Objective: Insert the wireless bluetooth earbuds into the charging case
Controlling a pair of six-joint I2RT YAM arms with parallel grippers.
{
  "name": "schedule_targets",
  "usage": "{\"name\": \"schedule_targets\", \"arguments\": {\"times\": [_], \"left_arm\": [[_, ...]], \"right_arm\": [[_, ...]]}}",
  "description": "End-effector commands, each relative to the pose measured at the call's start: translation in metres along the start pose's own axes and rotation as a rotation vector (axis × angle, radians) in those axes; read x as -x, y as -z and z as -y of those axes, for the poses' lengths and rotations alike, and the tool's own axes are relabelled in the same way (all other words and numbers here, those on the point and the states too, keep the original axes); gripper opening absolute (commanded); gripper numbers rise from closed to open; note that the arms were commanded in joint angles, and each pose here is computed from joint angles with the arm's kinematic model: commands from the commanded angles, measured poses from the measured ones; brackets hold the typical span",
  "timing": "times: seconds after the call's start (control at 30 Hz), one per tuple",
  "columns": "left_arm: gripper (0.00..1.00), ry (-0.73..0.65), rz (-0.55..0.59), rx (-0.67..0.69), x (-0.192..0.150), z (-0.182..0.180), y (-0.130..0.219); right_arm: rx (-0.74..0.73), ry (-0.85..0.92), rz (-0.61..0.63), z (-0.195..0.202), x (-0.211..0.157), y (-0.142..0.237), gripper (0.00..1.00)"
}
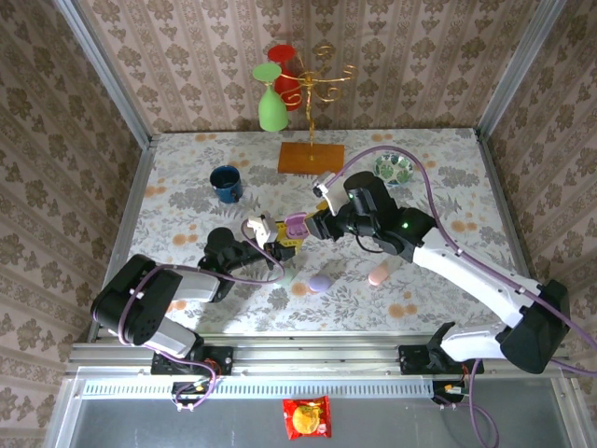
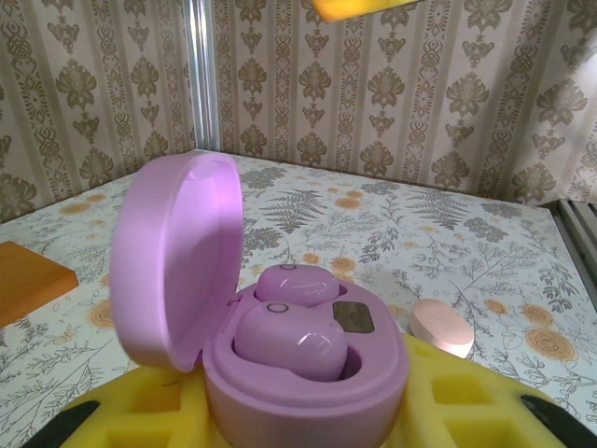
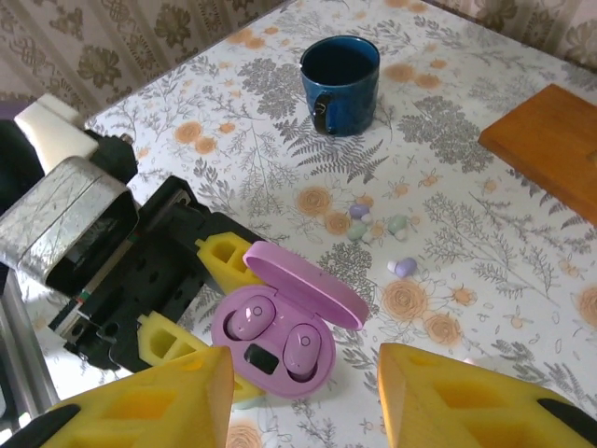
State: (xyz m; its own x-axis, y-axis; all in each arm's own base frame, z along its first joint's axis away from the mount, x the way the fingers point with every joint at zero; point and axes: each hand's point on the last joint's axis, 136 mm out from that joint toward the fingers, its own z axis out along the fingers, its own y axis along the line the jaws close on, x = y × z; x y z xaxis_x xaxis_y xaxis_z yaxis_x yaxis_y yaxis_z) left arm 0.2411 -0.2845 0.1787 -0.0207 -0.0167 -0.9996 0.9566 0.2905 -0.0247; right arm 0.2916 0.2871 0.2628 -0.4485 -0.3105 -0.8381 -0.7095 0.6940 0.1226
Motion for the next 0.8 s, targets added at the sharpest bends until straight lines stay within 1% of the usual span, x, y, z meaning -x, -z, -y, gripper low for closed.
{"name": "schedule_targets", "arguments": {"times": [0.0,0.27,0.4,0.53,0.67,0.77], "left_arm": [[0.28,-0.031,0.036,-0.035,0.013,0.005,0.001],[0.27,-0.029,0.046,-0.054,0.018,0.010,0.003],[0.28,-0.027,0.052,-0.055,0.020,0.012,0.005],[0.28,-0.020,0.056,-0.038,0.022,0.010,0.006],[0.27,-0.022,0.062,-0.006,0.023,0.005,0.006],[0.27,-0.018,0.066,0.001,0.025,0.002,0.004]], "right_arm": [[-0.025,-0.063,0.008,0.005,0.018,-0.008,0.47],[-0.061,-0.036,-0.090,0.018,0.015,-0.044,0.48],[-0.067,0.019,-0.142,0.022,0.004,-0.054,0.48],[-0.031,0.036,-0.169,0.016,-0.004,-0.049,0.49],[0.013,0.039,-0.140,0.006,-0.005,-0.036,0.50],[0.008,0.018,-0.102,0.006,-0.001,-0.024,0.50]]}}
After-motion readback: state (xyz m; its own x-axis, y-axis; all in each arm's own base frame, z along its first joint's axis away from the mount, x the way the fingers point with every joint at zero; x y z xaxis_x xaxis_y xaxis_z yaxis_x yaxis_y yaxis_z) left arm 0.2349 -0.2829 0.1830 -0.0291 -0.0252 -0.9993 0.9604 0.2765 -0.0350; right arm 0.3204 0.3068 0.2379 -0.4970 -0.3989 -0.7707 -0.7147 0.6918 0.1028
